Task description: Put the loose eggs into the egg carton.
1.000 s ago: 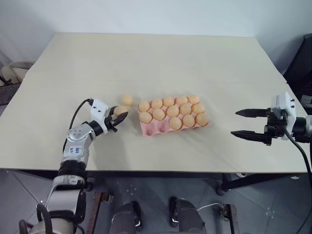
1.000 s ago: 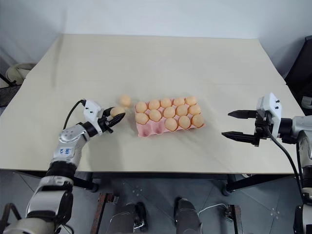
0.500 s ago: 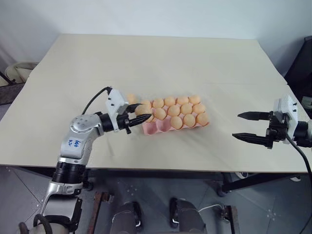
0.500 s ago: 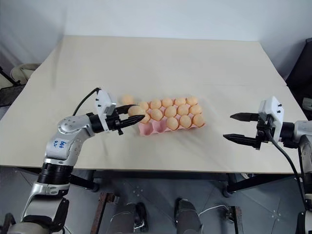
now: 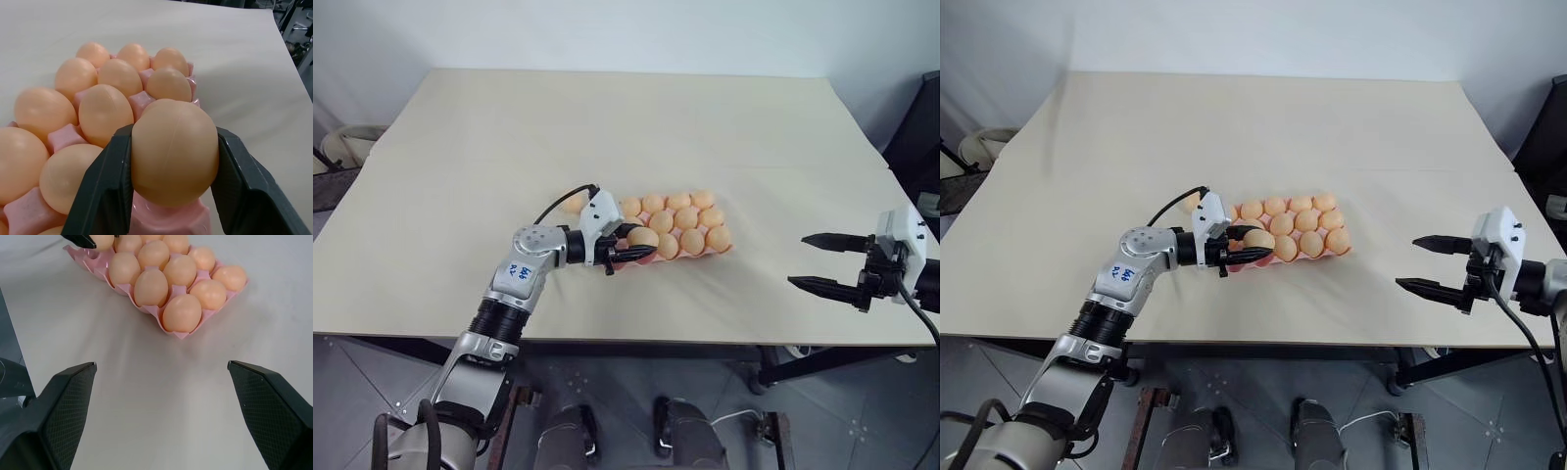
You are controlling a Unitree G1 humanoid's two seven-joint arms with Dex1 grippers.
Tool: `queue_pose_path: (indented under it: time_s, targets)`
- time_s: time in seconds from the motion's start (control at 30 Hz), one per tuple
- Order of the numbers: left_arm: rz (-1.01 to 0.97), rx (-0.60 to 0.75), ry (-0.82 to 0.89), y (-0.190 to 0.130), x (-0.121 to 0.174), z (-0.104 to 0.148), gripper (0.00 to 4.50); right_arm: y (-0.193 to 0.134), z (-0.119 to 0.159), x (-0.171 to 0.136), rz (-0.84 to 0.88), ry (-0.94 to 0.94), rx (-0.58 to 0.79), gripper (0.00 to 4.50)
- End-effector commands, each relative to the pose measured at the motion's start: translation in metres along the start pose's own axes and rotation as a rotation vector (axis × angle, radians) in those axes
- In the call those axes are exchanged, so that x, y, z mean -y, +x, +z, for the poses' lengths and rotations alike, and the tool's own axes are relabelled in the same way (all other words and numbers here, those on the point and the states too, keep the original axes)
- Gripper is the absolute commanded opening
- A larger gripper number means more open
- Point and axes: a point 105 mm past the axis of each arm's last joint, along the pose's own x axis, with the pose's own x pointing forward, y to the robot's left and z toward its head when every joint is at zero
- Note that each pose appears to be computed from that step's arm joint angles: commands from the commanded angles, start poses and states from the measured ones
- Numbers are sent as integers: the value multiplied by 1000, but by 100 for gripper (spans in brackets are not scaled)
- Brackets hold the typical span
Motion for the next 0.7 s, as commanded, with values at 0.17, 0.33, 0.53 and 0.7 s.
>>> queue_pose_path:
  time_s: [0.17, 0.33, 0.53, 0.7]
  targets:
    - [-12, -3, 51, 2, -2, 11, 271, -9, 14, 1, -37, -43, 21, 450]
    - [2, 8, 57, -2, -4, 18, 437, -7, 15, 3, -38, -42, 20, 450]
    - [75, 74, 128, -14, -14, 45, 444, -4, 18, 5, -26, -52, 31, 450]
    - [260, 186, 201, -44, -37, 79, 444, -3, 20, 7, -16, -55, 37, 450]
